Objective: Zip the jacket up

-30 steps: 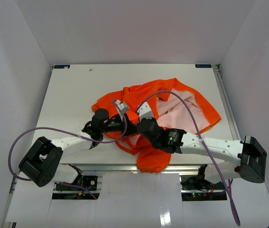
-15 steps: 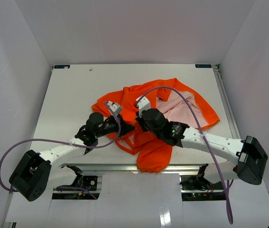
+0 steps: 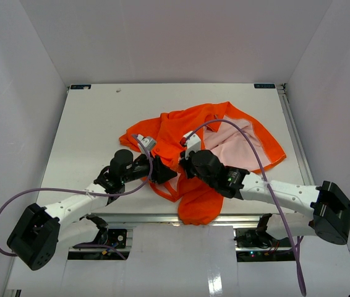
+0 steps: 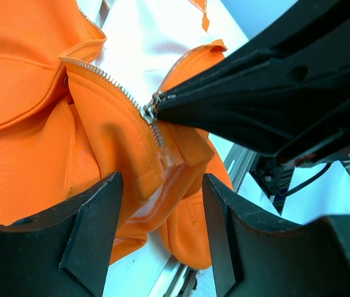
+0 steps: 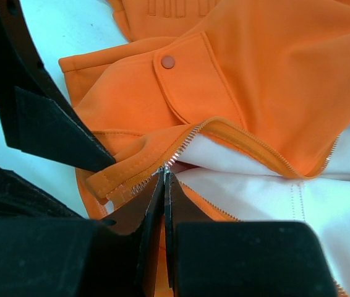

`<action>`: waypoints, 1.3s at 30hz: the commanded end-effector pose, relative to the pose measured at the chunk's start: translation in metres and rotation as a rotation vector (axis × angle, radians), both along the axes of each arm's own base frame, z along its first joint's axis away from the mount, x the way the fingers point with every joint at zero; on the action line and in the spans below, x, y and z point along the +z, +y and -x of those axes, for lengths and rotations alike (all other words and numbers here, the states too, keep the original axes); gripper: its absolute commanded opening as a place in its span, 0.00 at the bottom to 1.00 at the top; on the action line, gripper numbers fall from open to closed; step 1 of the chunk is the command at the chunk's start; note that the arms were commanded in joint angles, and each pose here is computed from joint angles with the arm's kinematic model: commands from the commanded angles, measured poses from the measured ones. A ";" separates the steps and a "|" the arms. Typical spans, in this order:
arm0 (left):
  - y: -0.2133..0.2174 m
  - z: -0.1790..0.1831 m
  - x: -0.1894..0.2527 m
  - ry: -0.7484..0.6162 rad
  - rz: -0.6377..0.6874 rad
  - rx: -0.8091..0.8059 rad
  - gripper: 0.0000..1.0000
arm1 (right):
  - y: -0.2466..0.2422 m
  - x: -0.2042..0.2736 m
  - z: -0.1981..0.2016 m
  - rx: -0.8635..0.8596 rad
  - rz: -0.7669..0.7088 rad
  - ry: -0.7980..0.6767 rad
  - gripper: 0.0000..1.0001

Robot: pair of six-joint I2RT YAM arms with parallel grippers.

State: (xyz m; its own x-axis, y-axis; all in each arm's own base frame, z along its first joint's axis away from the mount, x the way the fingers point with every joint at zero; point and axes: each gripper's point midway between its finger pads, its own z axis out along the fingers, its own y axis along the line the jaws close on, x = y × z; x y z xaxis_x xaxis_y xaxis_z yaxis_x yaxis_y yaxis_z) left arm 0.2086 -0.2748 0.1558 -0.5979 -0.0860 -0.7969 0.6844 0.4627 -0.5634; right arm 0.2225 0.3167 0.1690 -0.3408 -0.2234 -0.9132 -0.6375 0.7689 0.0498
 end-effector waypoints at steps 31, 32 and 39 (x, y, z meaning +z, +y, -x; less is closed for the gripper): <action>0.003 0.017 -0.019 0.028 -0.022 -0.057 0.00 | -0.013 0.055 -0.049 -0.045 0.046 -0.193 0.08; 0.003 0.018 -0.018 0.026 -0.019 -0.062 0.00 | -0.013 0.052 -0.052 -0.046 0.052 -0.187 0.08; 0.009 0.027 -0.020 0.017 -0.014 -0.062 0.00 | -0.024 0.036 -0.076 -0.057 0.100 -0.166 0.08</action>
State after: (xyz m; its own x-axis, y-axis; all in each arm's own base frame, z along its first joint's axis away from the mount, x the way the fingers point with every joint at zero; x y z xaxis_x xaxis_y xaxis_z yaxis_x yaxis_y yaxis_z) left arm 0.2034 -0.2716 0.1494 -0.5822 -0.0879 -0.8083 0.7004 0.4508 -0.5534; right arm 0.2575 0.3066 0.1730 -0.2658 -0.3360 -0.9036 -0.6656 0.7420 -0.0801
